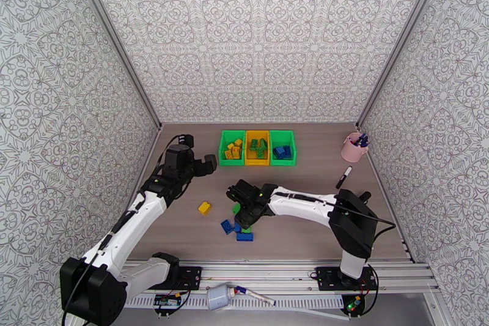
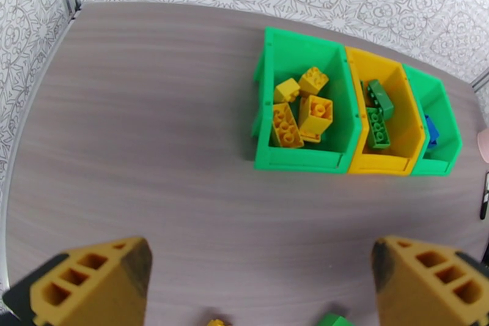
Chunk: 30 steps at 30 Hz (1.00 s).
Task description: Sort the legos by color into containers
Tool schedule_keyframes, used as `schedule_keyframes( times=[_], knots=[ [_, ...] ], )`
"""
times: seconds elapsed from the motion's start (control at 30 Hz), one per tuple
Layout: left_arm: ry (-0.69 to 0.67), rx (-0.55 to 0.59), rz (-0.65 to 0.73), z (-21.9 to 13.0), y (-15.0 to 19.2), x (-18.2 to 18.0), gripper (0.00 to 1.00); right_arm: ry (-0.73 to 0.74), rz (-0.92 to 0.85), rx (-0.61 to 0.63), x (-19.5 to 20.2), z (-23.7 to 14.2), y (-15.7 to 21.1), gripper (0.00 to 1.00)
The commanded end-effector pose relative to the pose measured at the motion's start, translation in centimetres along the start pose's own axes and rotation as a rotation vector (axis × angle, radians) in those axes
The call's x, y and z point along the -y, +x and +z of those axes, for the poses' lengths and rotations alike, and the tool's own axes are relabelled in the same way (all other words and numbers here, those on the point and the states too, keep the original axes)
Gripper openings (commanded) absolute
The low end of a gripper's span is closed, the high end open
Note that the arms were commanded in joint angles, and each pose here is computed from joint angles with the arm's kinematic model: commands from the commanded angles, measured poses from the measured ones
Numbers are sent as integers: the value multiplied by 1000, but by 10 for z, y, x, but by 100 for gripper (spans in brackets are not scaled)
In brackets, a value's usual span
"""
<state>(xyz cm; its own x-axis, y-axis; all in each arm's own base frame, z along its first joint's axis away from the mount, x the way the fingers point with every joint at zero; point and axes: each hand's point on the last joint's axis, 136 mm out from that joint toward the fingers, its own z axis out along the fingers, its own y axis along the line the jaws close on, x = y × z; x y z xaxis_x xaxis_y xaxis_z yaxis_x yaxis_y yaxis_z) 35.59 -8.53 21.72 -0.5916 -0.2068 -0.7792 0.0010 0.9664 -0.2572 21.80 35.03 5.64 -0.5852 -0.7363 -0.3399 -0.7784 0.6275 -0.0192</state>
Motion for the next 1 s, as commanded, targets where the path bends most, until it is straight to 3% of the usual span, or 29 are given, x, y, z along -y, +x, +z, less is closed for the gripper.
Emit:
schedule_keyframes(
  times=[0.0,0.17,0.43,0.67,0.97],
  knots=[
    [5,-42,8,5,12,-2,99,-9,2,-40,-4,5,0,70],
    [7,-54,18,5,14,-1,99,-3,-10,-59,-4,16,0,65],
    [14,-49,27,4,13,2,99,11,-6,-62,-2,21,1,49],
    [21,-39,35,1,11,4,99,16,7,-54,-1,22,3,22],
    [29,-16,61,-5,7,9,99,25,34,-10,2,12,-1,19]
  ],
)
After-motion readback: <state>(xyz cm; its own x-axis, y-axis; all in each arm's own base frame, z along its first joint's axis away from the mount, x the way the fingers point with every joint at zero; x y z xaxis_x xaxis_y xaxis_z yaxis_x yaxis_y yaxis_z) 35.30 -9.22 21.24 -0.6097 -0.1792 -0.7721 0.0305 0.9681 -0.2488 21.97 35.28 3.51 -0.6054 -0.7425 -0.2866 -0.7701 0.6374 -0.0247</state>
